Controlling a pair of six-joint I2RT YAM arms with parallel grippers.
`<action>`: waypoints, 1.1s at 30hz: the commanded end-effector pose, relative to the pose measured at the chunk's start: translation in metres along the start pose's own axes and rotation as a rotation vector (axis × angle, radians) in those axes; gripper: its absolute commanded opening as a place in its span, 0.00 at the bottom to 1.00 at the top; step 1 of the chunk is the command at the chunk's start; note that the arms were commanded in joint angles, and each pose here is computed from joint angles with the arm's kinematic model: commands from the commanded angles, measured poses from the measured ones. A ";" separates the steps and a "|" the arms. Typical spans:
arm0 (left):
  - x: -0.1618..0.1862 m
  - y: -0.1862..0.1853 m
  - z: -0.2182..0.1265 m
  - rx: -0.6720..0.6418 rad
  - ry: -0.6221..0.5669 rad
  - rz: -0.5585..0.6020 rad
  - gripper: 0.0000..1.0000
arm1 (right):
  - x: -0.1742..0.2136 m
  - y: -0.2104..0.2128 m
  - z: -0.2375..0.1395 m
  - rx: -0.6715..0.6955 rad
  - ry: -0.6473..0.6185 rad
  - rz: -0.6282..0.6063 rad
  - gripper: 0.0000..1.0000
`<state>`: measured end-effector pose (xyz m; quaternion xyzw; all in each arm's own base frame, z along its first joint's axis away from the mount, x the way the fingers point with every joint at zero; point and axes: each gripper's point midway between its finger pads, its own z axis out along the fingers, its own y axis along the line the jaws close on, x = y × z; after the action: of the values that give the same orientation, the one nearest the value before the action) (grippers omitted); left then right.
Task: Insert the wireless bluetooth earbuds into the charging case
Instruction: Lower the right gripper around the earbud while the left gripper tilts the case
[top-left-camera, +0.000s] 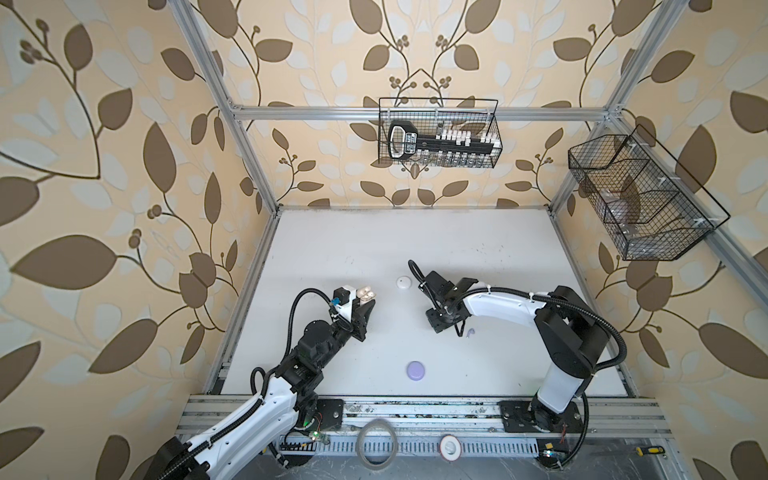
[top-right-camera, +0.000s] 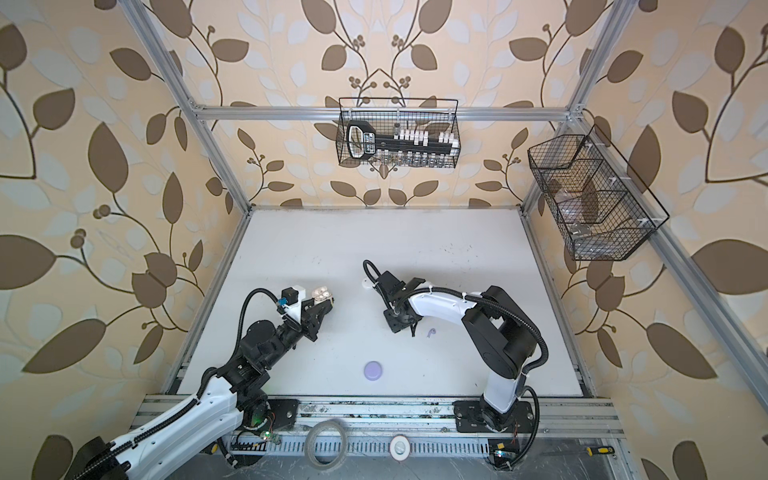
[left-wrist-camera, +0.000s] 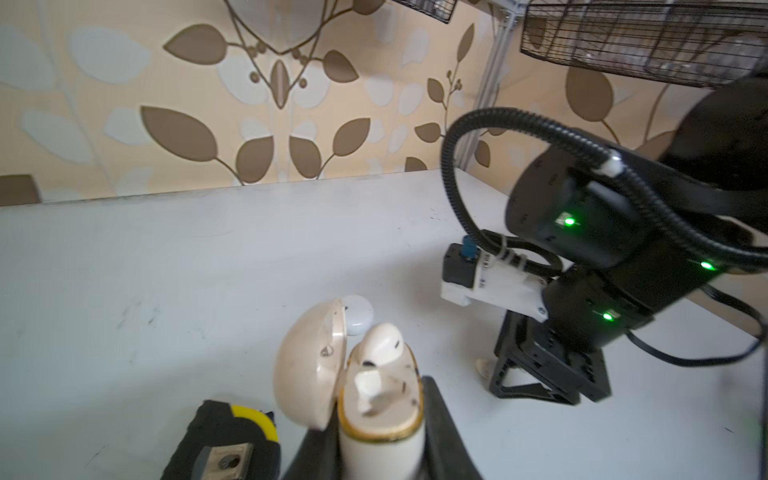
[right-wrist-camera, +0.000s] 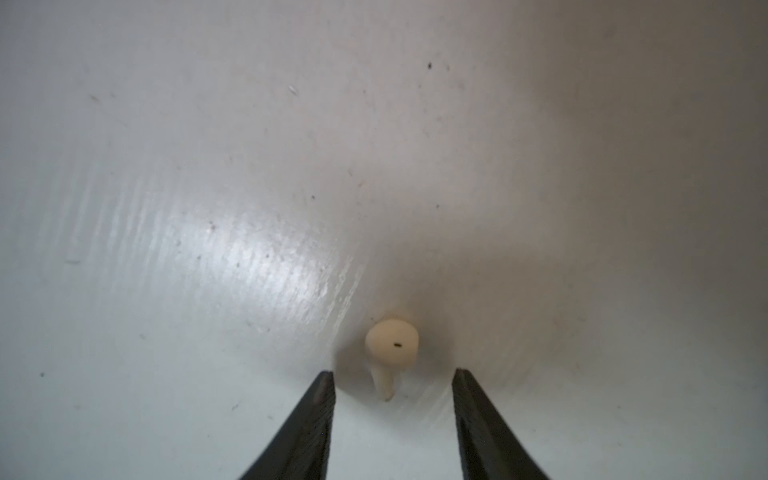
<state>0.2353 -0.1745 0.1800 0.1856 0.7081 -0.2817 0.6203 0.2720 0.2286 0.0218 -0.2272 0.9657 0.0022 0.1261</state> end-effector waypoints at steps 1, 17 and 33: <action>-0.045 -0.045 -0.005 0.218 -0.153 0.126 0.00 | -0.003 -0.002 0.005 -0.009 -0.002 0.003 0.39; -0.046 -0.106 -0.033 0.521 -0.270 0.304 0.00 | 0.002 -0.005 0.017 -0.016 -0.003 0.040 0.32; -0.045 -0.120 -0.044 0.594 -0.305 0.353 0.00 | 0.015 -0.006 0.030 -0.013 0.035 0.044 0.28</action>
<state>0.1476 -0.2353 0.2313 0.4193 0.4981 -0.3841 0.6546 0.2854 0.2321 0.0162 -0.2064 0.9663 0.0252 0.1518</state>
